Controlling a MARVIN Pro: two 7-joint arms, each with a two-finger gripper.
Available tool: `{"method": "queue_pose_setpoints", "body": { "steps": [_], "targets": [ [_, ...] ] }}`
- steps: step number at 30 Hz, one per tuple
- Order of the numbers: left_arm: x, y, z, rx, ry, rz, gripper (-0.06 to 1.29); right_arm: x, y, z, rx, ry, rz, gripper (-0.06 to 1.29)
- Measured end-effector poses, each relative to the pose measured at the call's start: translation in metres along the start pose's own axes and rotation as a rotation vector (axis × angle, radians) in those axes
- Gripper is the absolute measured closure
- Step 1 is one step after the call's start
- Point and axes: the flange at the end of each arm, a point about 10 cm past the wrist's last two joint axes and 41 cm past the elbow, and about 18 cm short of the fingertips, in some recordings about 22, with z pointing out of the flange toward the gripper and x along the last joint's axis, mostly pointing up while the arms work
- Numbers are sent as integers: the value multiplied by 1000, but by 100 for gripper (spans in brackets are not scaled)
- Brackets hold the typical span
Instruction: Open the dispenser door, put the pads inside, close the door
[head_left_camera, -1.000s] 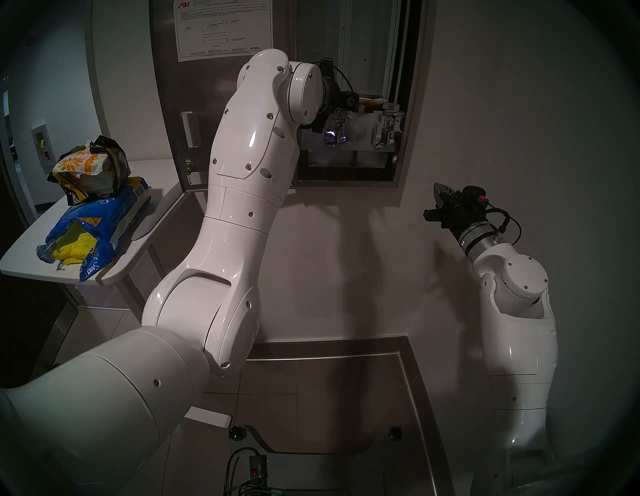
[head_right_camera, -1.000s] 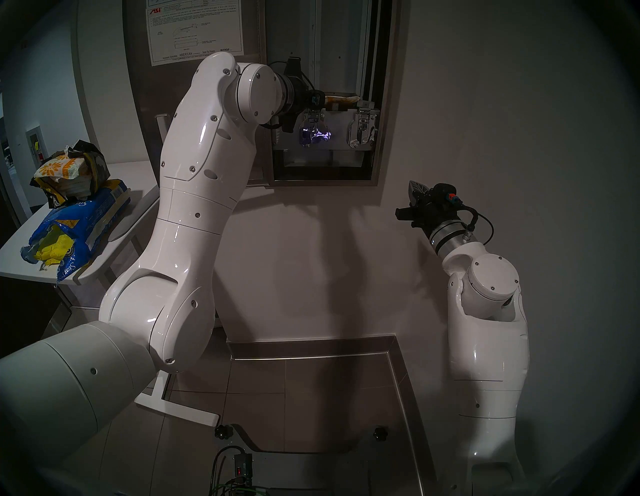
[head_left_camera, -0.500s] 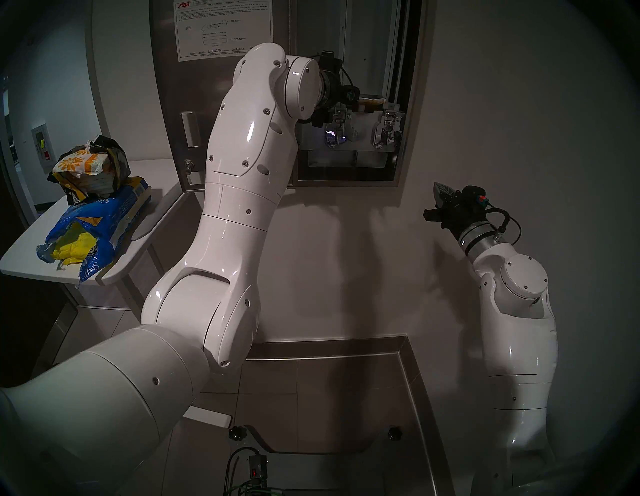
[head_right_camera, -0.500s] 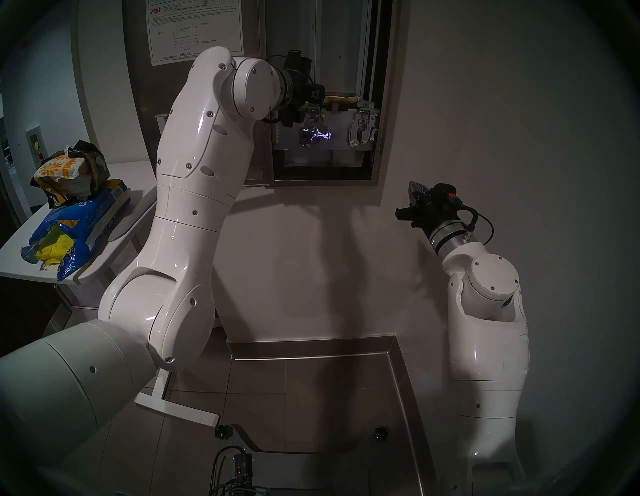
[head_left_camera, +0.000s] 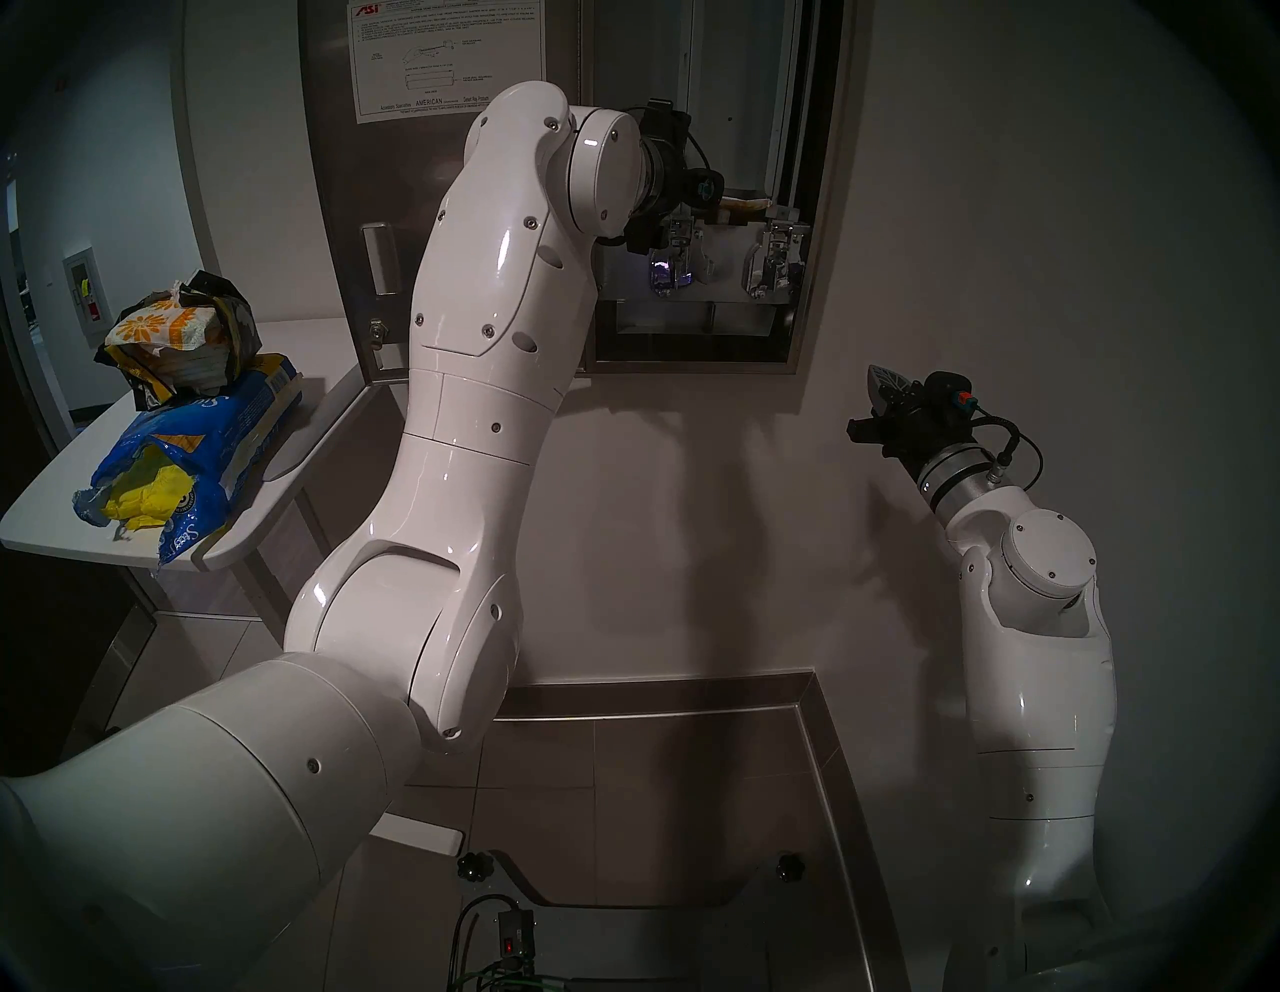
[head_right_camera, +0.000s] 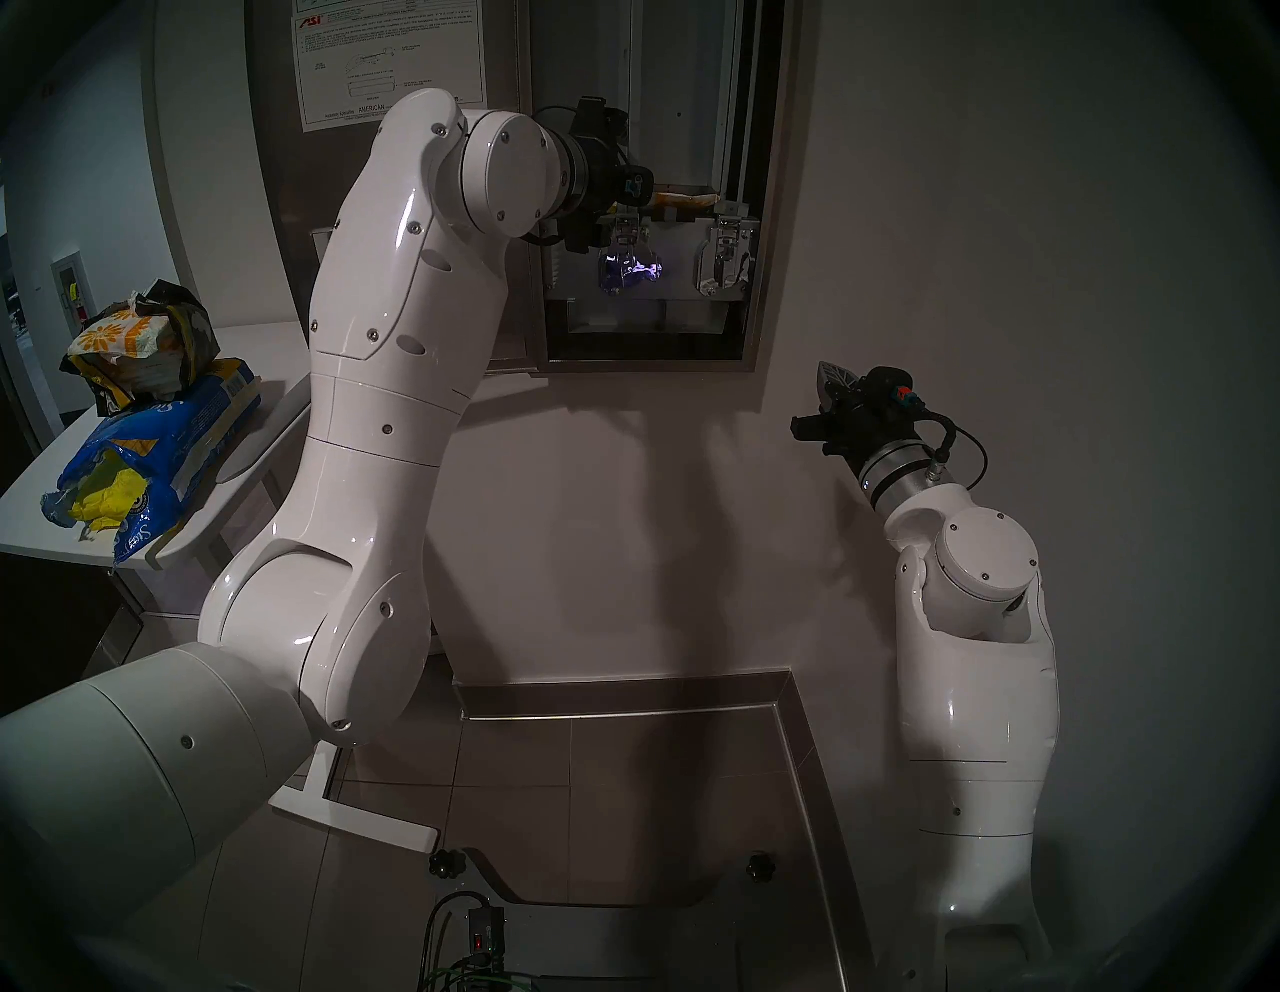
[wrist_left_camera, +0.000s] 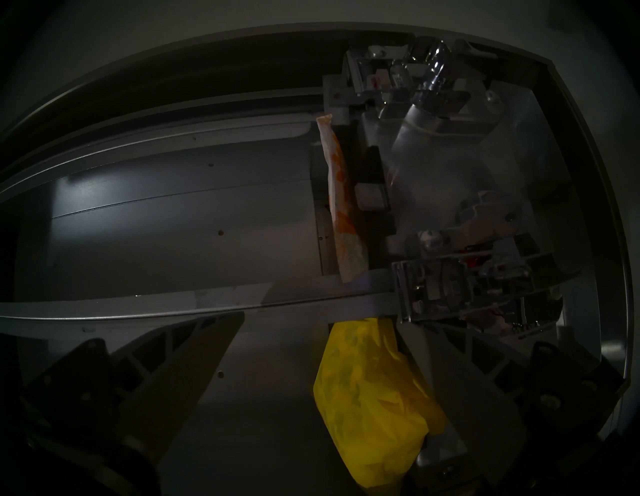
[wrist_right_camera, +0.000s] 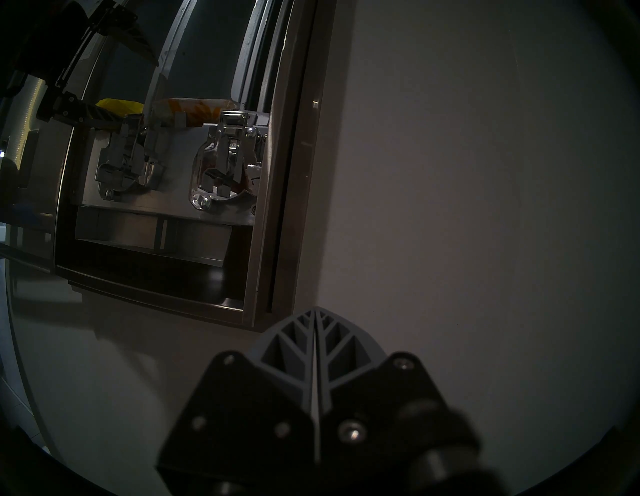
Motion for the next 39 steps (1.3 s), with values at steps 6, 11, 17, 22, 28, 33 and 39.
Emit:
{"method": "queue_pose_setpoints", "body": {
  "steps": [6, 11, 17, 22, 28, 33, 39],
  "targets": [
    [9, 0, -14, -10, 27, -13, 2, 0, 0, 0, 0, 0, 0, 125],
    [20, -1, -23, -12, 53, -30, 2, 0, 0, 0, 0, 0, 0, 125],
    [23, 1, -30, -17, 60, -52, 2, 0, 0, 0, 0, 0, 0, 125],
    [25, -2, -39, 2, 71, -70, 2, 0, 0, 0, 0, 0, 0, 125],
    [32, -14, -57, 60, 102, -81, 2, 0, 0, 0, 0, 0, 0, 125],
    [36, -24, -75, 126, 123, -78, 2, 0, 0, 0, 0, 0, 0, 125],
    [34, -27, -94, 193, 95, -33, 2, 0, 0, 0, 0, -1, 0, 125]
  ]
}}
